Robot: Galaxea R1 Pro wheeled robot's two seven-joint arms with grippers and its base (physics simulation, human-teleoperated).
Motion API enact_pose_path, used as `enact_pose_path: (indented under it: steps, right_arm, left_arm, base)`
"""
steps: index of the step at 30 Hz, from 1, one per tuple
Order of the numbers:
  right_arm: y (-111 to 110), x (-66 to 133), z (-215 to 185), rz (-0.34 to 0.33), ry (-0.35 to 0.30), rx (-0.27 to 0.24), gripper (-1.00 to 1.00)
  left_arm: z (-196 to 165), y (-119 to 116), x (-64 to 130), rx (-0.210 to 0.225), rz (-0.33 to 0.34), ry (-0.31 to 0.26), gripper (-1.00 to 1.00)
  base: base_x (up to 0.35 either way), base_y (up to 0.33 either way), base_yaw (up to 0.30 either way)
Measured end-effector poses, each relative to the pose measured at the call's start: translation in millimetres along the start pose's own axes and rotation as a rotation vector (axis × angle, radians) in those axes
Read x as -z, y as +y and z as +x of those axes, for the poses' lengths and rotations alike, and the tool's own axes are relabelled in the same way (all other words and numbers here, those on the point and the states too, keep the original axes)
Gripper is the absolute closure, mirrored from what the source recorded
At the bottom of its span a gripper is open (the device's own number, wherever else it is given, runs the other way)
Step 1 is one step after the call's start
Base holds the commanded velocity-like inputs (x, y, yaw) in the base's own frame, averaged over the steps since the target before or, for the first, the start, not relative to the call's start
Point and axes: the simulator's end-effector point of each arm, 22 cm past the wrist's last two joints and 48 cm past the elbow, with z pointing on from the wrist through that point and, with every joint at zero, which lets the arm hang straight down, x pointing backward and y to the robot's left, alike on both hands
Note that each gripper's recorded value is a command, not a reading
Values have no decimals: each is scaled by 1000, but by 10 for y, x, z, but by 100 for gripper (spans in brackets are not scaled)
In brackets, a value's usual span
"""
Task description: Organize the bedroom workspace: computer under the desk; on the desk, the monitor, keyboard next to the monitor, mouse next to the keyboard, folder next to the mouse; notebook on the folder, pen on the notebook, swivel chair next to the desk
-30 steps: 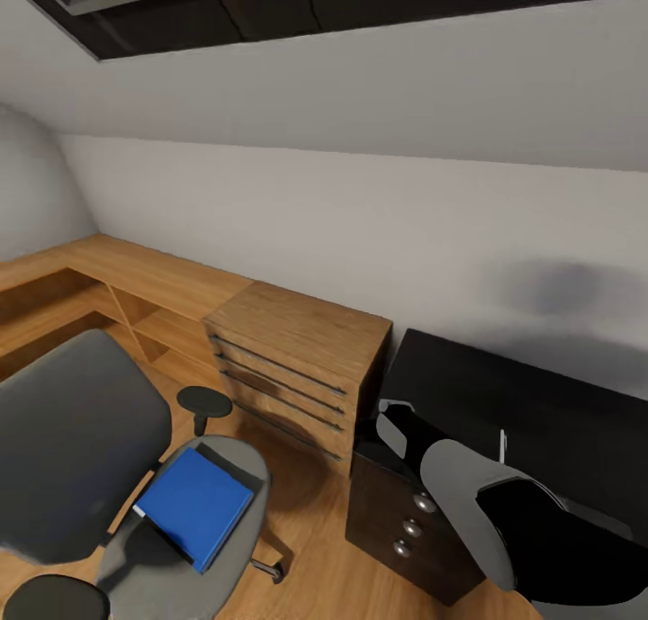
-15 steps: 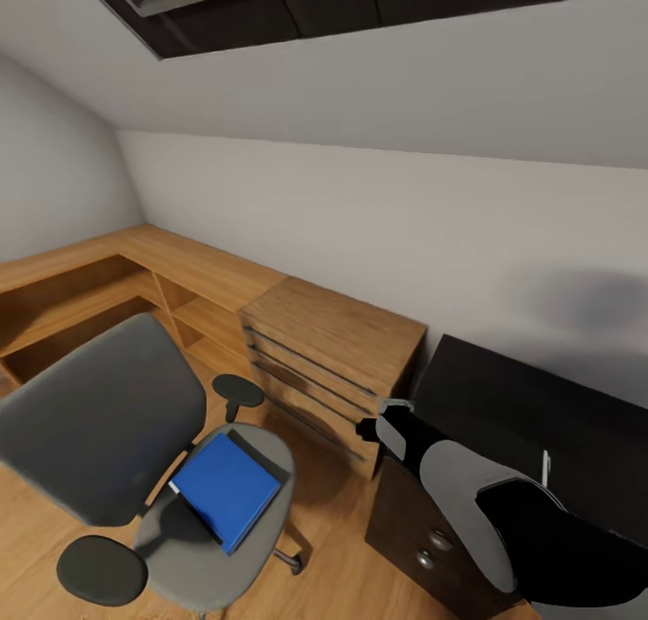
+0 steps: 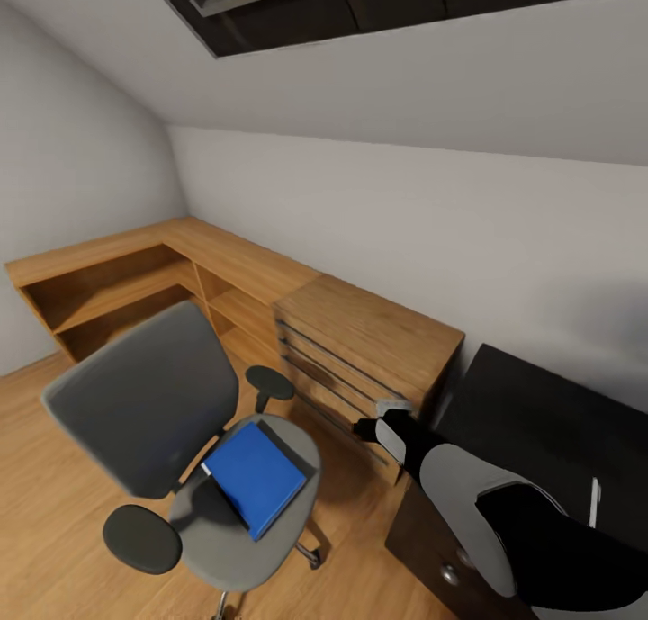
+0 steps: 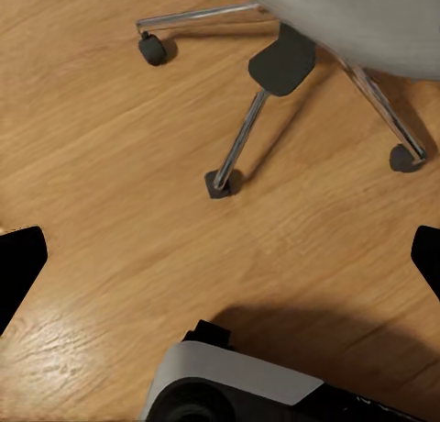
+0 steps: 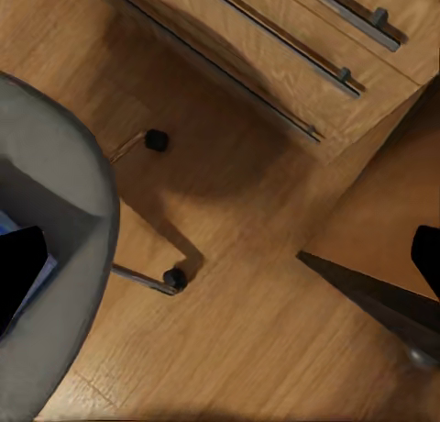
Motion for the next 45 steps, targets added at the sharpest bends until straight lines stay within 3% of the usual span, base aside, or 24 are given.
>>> enact_pose_path:
  steps: [13,36,45]
  right_arm:
    - [27,-32,-19,-14,-20,26,-100]
    - [51,-109,54,-30,-40,29,-100]
    - [52,-140,11,-32,-89,53,-100]
  left_arm:
    - [26,36,0,4,-10,8,-100]
    - [17,167,-28,-8,-17,4,-100]
    - [35,183,-28,-10,-19,9,-100]
  base:
    - [0,0,252]
    - [0,0,251]
    - [0,0,242]
